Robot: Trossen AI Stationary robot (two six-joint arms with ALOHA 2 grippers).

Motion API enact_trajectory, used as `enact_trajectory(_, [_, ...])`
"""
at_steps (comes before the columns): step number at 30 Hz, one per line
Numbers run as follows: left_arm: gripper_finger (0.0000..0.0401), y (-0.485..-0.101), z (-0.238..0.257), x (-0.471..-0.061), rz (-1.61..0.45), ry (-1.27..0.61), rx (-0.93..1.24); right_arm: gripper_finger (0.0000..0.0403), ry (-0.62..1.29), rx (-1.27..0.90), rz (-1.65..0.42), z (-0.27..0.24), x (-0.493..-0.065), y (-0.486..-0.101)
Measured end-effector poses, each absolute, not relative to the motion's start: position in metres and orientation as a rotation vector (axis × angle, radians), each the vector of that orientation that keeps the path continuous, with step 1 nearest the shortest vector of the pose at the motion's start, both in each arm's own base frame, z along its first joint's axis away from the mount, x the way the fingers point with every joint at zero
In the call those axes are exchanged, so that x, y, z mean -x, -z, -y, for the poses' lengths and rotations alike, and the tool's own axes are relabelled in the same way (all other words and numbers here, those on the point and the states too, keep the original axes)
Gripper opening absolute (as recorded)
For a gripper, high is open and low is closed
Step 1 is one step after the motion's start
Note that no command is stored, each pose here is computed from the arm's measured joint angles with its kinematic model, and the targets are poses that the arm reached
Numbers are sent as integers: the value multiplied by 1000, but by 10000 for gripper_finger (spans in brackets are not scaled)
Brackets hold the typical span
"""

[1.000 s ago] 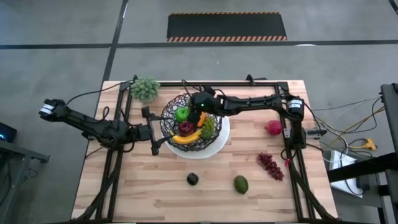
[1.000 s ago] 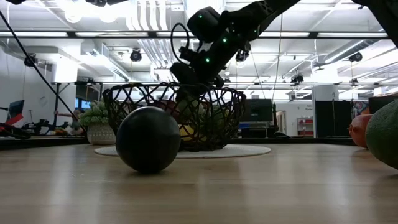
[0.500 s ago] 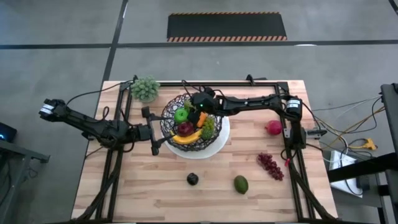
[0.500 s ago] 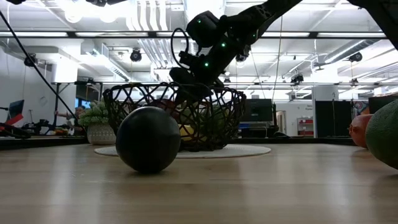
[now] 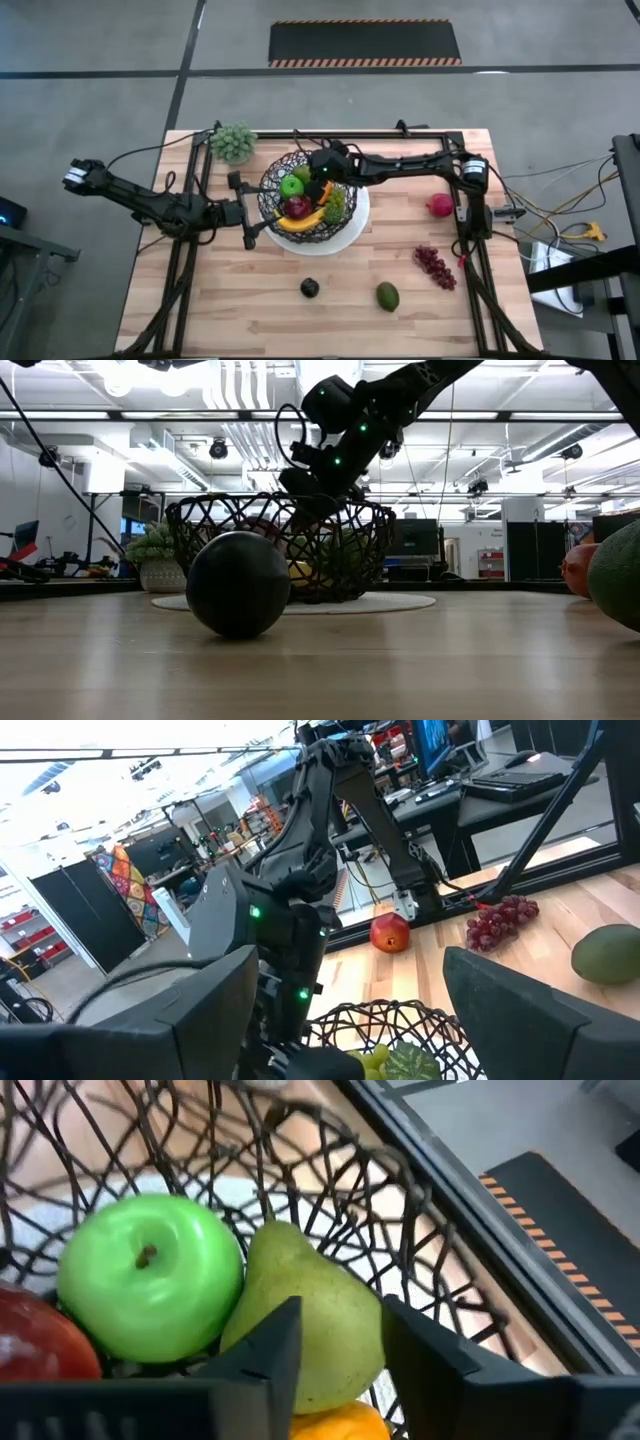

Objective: Build produce basket
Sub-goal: Put the pear into the wire basket, then put the lime into the wire basket

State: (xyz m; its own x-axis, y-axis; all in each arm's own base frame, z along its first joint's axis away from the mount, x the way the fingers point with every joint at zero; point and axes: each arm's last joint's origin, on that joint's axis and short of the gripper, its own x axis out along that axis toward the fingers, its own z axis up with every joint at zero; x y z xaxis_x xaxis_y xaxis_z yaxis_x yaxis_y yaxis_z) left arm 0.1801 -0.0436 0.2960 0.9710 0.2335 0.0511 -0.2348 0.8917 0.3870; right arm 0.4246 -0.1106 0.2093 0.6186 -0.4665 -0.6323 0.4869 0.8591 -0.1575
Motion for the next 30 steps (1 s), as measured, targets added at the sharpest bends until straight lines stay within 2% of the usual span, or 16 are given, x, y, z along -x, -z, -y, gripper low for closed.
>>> enact_trajectory(5, [299, -296, 44, -180, 4, -243, -402, 61, 545, -18, -730, 112, -426, -205])
enact_trajectory(11, [299, -296, 44, -180, 5, -244, -401, 15, 536, 1, -774, 111, -424, -200])
enact_trajectory(20, [299, -296, 44, -180, 6, -244, -401, 9, 520, 30, -851, 110, -417, -200])
enact_trajectory(24, [299, -296, 44, -180, 8, -243, -367, 9, 494, 67, -834, 101, -410, -223])
enact_trajectory(30, [299, -284, 49, -193, -15, -230, -158, 8, 392, 199, -758, 71, -403, -261])
